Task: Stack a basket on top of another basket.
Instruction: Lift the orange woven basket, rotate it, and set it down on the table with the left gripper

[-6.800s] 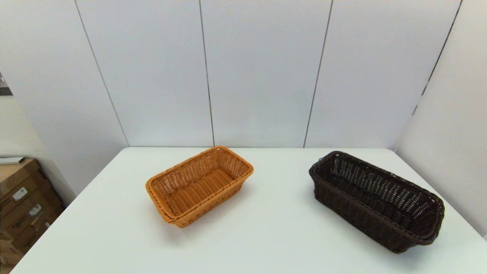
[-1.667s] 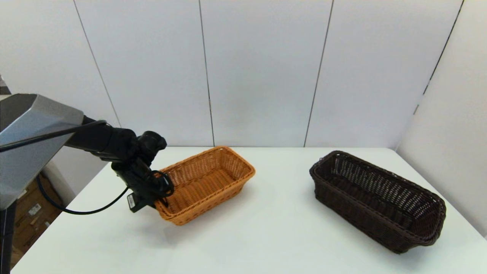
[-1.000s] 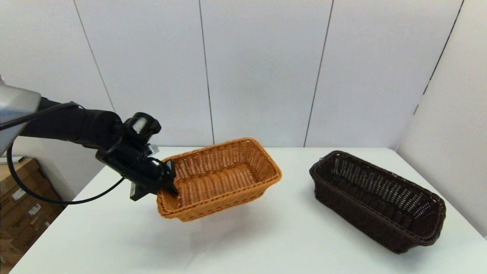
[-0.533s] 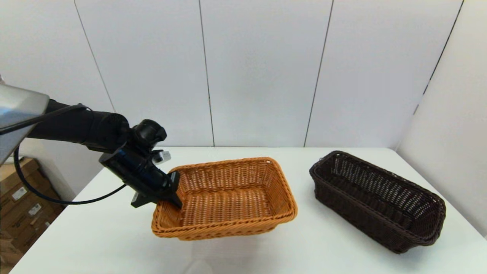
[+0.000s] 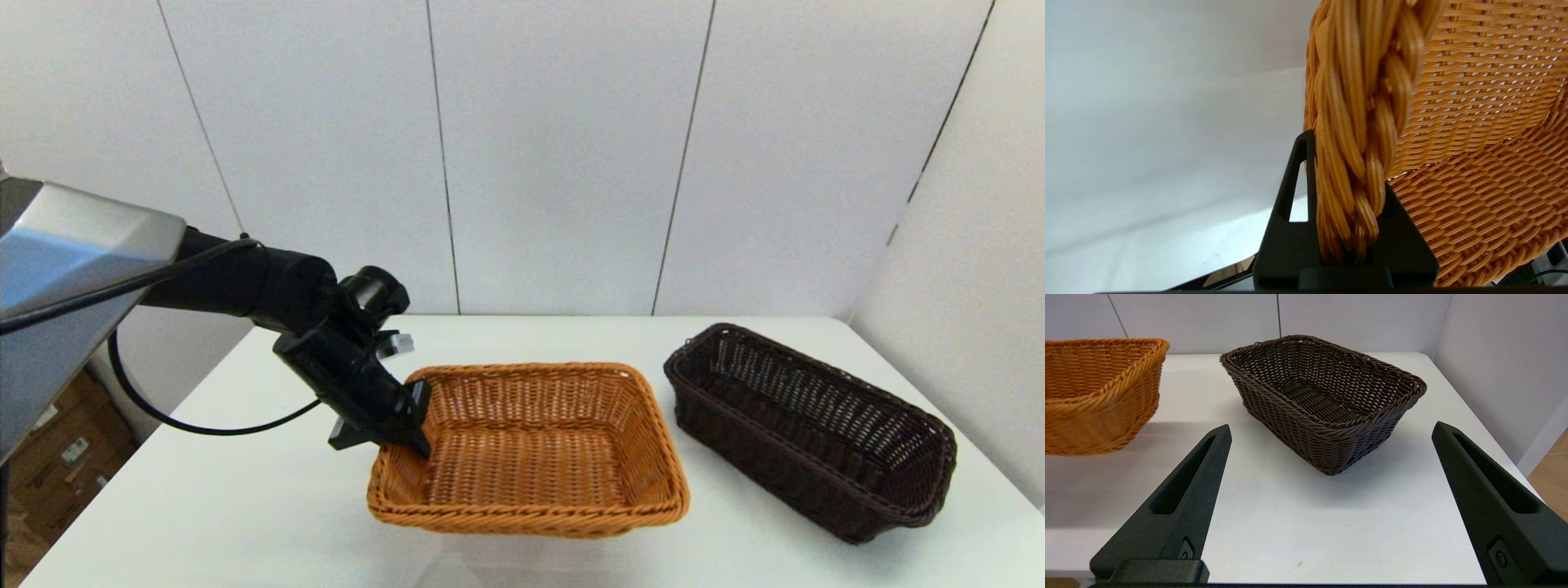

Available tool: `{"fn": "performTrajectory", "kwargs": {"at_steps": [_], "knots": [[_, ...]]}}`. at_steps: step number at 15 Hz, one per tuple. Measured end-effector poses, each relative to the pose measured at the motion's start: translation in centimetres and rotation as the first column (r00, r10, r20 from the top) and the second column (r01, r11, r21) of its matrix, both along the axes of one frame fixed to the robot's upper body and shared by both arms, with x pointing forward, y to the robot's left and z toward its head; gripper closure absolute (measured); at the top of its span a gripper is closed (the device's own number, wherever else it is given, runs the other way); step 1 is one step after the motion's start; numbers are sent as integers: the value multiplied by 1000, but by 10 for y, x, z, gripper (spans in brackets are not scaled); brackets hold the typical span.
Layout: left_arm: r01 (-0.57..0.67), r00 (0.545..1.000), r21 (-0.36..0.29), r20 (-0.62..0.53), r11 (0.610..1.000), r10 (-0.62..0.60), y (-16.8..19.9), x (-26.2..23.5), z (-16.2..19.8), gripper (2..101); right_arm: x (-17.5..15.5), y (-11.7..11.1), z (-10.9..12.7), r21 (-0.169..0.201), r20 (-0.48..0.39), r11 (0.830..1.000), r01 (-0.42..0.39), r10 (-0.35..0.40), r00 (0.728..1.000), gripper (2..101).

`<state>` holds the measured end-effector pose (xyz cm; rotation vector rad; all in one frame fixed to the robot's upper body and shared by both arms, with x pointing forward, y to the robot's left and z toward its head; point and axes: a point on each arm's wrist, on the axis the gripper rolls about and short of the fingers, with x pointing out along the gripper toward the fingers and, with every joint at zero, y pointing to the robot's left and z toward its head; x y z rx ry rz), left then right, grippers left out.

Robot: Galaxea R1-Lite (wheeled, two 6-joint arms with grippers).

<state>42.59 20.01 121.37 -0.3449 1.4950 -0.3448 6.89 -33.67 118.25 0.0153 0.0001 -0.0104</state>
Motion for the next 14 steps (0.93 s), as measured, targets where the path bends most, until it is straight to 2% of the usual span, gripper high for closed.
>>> {"fn": "performTrajectory", "kwargs": {"at_steps": [8, 14], "knots": [[5, 1000, 37, -4, 999, -5, -7, 13, -17, 881, 0, 0, 0, 0, -1, 1000, 0, 0, 1000, 50], [2, 1000, 39, -19, 999, -1, -10, 21, -29, 881, 0, 0, 0, 0, 0, 1000, 0, 0, 1000, 50]]}}
